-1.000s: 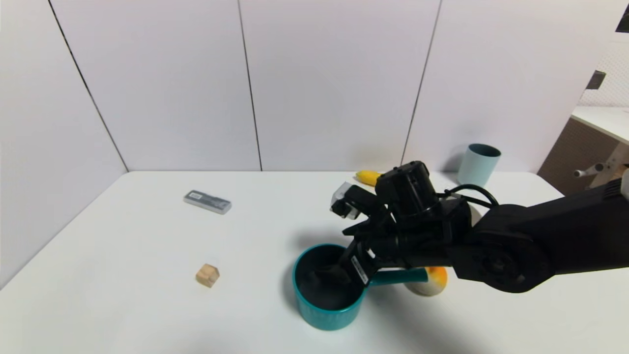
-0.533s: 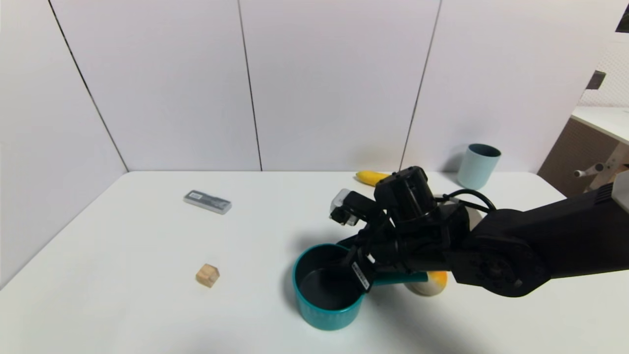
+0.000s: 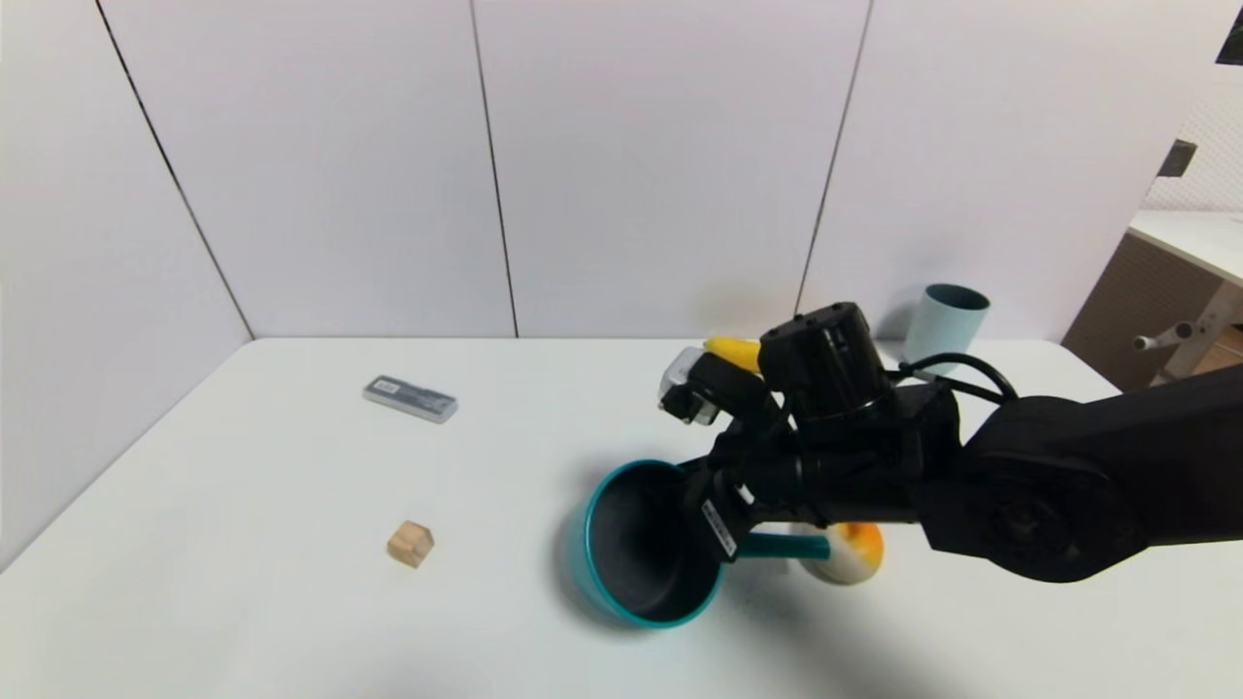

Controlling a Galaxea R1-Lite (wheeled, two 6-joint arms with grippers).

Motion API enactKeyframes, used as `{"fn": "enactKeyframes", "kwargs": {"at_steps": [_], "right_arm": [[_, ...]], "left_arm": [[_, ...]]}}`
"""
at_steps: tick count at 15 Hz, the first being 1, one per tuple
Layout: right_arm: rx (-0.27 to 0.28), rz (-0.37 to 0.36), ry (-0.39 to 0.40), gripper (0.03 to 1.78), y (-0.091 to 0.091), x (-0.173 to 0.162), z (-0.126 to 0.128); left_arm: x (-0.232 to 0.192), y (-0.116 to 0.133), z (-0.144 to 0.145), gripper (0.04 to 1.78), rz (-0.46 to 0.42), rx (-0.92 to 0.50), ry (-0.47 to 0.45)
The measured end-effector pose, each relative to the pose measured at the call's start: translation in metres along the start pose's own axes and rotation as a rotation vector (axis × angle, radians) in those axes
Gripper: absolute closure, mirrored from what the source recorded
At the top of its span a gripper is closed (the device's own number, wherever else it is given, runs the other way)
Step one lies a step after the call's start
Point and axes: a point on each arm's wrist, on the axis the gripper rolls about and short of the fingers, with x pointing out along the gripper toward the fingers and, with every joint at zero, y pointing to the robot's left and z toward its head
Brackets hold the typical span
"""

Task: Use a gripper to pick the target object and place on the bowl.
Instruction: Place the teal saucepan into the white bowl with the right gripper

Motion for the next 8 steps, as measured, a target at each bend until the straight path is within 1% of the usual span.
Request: {"fn": "enactKeyframes", "kwargs": {"at_steps": [2,3,6,8], "right_arm": [[0.005,-0.040,-0.072,1.69,-0.009,-0.025,0.015],[0.012,-0.071,-0.102,1.69,-0.017,-0.040,0.020],[0.045,-0.179,-0.153,1.69,-0.044,-0.087,0.034],[0.053,-0.271,-0.195,1.69,-0.066,-0.115,0.044]], "left_arm": [[0.000,0.000,0.000,0.13,0.000,0.000,0.000],[0.000,0.000,0.000,0.13,0.000,0.000,0.000],[0.000,0.000,0.000,0.13,0.000,0.000,0.000],[0.000,0.000,0.000,0.13,0.001,0.000,0.000]]}}
